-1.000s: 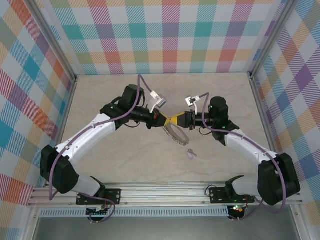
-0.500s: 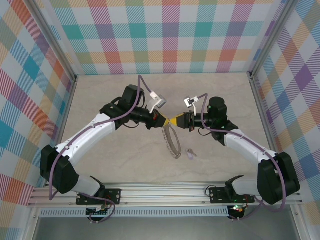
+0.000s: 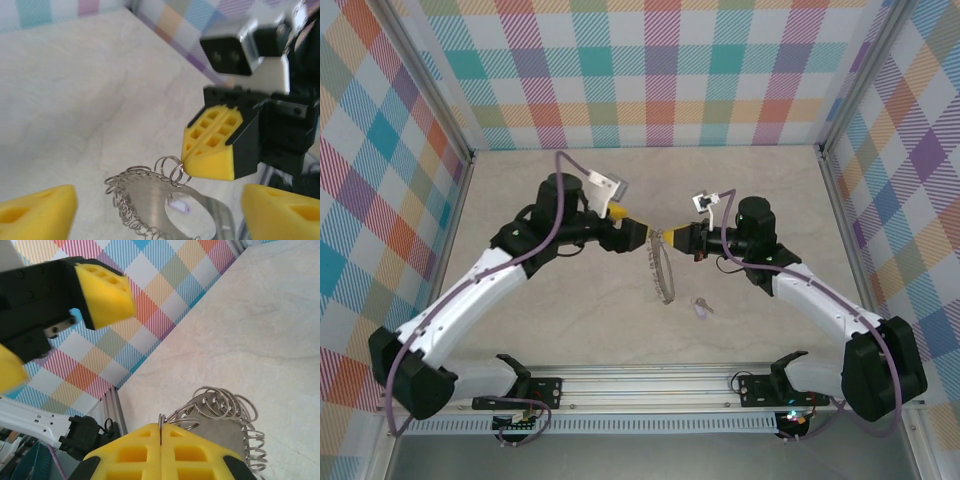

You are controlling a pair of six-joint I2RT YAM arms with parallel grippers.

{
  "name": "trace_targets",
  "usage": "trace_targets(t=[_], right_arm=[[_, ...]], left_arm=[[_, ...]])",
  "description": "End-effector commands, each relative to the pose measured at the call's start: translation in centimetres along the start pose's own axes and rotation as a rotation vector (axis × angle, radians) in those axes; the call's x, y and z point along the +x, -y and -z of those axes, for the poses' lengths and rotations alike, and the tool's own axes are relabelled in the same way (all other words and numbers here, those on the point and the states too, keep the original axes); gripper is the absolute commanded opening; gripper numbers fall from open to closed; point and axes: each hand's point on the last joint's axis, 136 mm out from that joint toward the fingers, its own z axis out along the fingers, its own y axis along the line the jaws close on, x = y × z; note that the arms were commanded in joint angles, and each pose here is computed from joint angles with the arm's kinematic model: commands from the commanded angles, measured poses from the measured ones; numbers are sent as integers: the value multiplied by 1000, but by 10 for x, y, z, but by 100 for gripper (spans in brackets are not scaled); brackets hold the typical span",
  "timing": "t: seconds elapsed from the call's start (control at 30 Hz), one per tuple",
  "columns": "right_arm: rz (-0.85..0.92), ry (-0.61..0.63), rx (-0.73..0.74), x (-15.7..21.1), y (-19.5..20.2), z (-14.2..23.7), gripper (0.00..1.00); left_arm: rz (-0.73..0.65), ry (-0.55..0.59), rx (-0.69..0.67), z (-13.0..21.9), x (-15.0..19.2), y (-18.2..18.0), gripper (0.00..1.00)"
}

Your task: Put the keys on the keyring

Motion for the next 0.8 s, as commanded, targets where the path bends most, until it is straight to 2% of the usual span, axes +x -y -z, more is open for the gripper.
trace_targets(t=[0.0, 0.2, 0.3, 0.5, 0.77], right_arm=[[38, 39, 31, -16, -7, 4, 0], [-1, 90, 72, -32, -7, 7, 0], [-31, 114, 90, -36, -5, 9, 0], [-81, 124, 110, -38, -2, 9, 0], [-47, 114, 123, -36, -8, 16, 0]], left_arm=[[92, 116, -117, 19, -17, -14, 100], [226, 214, -301, 48, -13, -43, 100], [259, 224, -342, 52, -1, -52, 100], [312, 160, -391, 47, 23, -64, 100], [387, 76, -471, 32, 38, -81, 100]])
